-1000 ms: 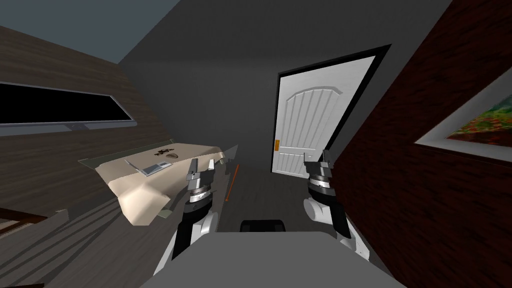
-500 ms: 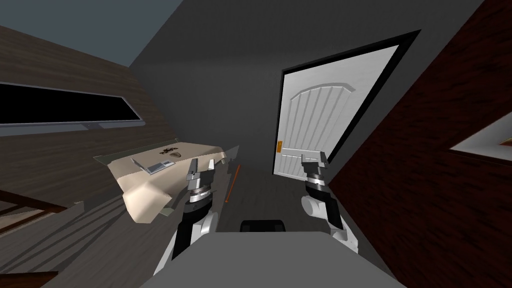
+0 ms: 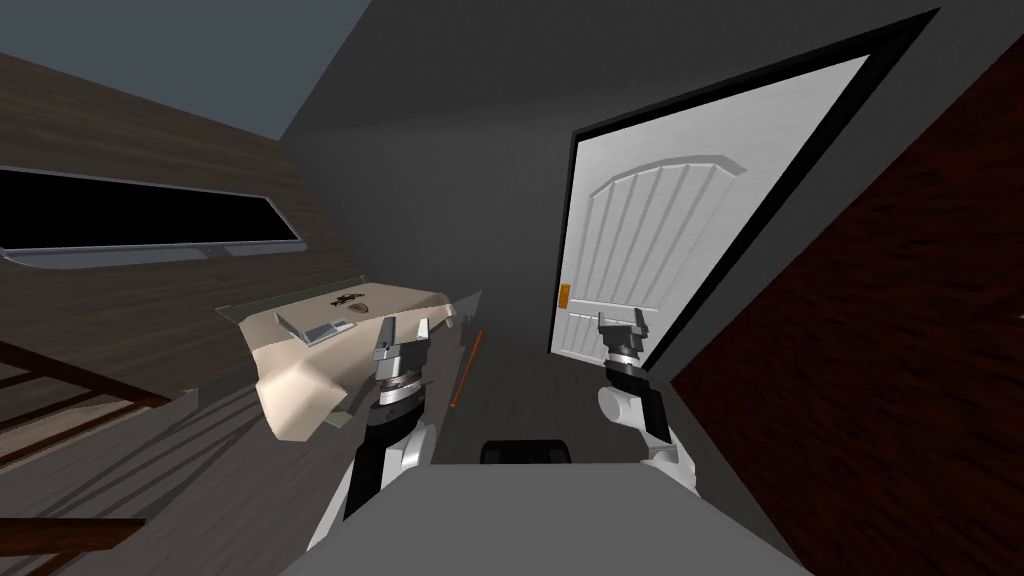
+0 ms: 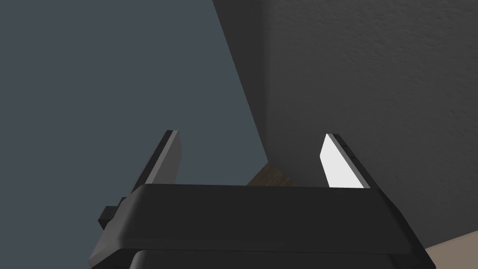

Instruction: Pull the door open

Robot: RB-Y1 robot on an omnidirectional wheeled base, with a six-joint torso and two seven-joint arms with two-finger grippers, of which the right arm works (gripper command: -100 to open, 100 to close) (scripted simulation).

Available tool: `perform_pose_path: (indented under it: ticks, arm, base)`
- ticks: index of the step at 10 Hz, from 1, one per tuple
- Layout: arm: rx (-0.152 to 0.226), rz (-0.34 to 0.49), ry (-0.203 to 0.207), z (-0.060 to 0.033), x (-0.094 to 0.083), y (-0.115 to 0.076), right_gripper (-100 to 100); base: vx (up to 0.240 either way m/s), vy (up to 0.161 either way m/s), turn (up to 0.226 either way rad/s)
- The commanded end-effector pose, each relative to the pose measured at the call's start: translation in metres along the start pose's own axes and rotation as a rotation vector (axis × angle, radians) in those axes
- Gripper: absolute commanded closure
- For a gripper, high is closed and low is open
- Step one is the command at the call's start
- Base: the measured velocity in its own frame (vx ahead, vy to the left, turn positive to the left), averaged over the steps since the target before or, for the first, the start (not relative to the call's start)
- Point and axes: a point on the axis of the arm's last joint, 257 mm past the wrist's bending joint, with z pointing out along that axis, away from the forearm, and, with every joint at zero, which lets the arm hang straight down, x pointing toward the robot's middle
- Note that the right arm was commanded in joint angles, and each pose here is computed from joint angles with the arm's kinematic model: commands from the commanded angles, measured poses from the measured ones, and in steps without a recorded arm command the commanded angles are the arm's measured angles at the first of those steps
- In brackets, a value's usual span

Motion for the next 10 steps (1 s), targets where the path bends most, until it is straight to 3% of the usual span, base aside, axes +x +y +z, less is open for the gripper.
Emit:
perform_pose_path:
  ticks: [1,7,8,10]
  arm:
    - [0.017,0.054,-0.033,0.0010,-0.011,-0.011,-100]
    - [0.067,0.244,-0.163,-0.0010,-0.055,-0.055,-100]
    - [0.067,0.244,-0.163,-0.0010,-0.055,-0.055,-100]
    - [0.080,0.305,-0.209,-0.0030,-0.069,-0.069,-100]
  base:
    - [0.095,-0.032,0.087]
    - [0.090,-0.057,0.089]
    - [0.062,-0.032,0.037]
    - [0.058,-0.027,0.078]
